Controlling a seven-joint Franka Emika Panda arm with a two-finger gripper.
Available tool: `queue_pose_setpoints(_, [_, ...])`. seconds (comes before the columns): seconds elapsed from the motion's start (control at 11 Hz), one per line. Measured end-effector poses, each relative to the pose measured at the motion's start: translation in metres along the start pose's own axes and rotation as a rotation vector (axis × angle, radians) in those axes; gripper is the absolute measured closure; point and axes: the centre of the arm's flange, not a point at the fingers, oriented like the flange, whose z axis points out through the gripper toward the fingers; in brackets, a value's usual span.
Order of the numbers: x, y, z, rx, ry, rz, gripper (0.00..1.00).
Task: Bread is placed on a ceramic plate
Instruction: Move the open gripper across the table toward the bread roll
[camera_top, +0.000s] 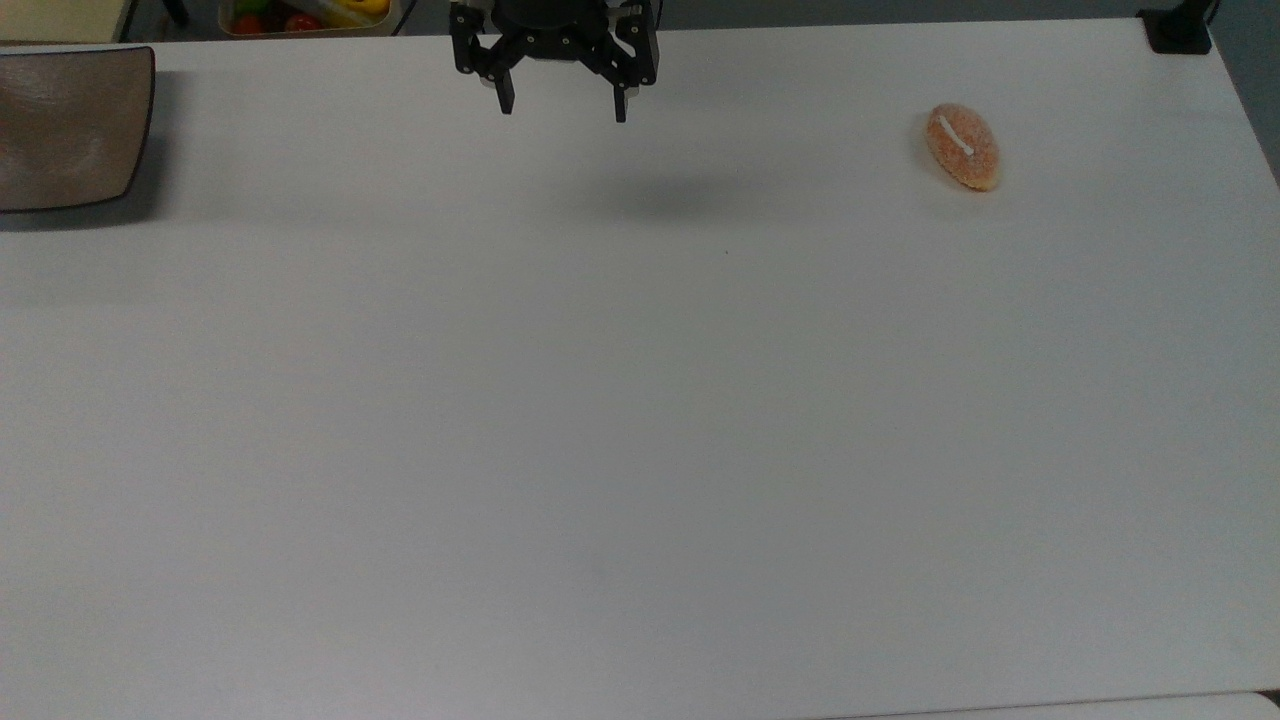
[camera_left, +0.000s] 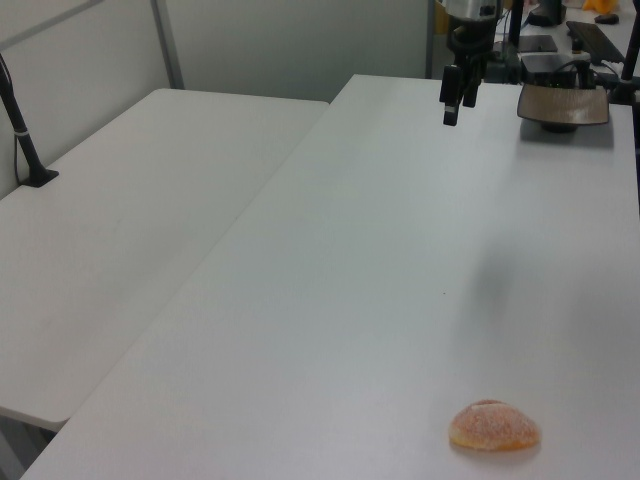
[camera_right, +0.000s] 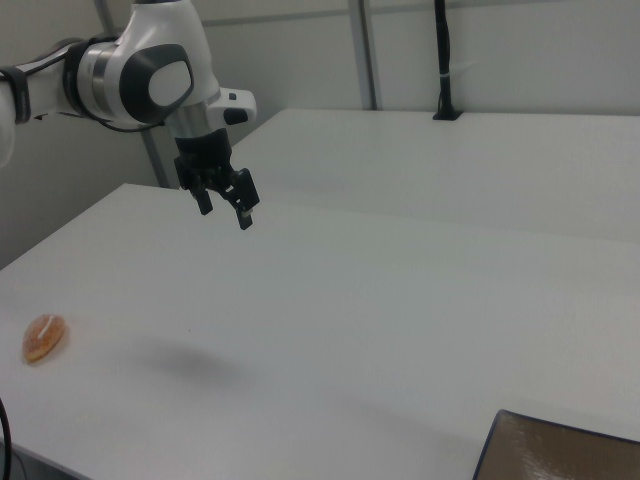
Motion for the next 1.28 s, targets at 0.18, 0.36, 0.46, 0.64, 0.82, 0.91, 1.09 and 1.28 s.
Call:
queue_pose_setpoints(0.18, [0.0,-0.003,0.001,0.0,-0.002,-0.006,0.0])
queue_pose_setpoints(0.36, [-0.001,-0.008,0.001,0.001,-0.003,-0.014,0.0])
queue_pose_setpoints(0.46, [-0.001,-0.009,0.002,0.001,-0.004,-0.016,0.0])
queue_pose_setpoints(0.64, [-0.002,-0.018,0.004,0.001,-0.007,-0.031,0.0])
queue_pose_setpoints(0.82, [-0.008,-0.036,0.01,0.002,-0.02,-0.056,0.0])
queue_pose_setpoints(0.91, [-0.012,-0.053,0.015,0.003,-0.03,-0.074,0.0])
queue_pose_setpoints(1.09, [-0.027,-0.097,0.02,0.006,-0.043,-0.099,0.0])
queue_pose_setpoints(1.28, [-0.048,-0.147,0.023,0.01,-0.052,-0.139,0.0])
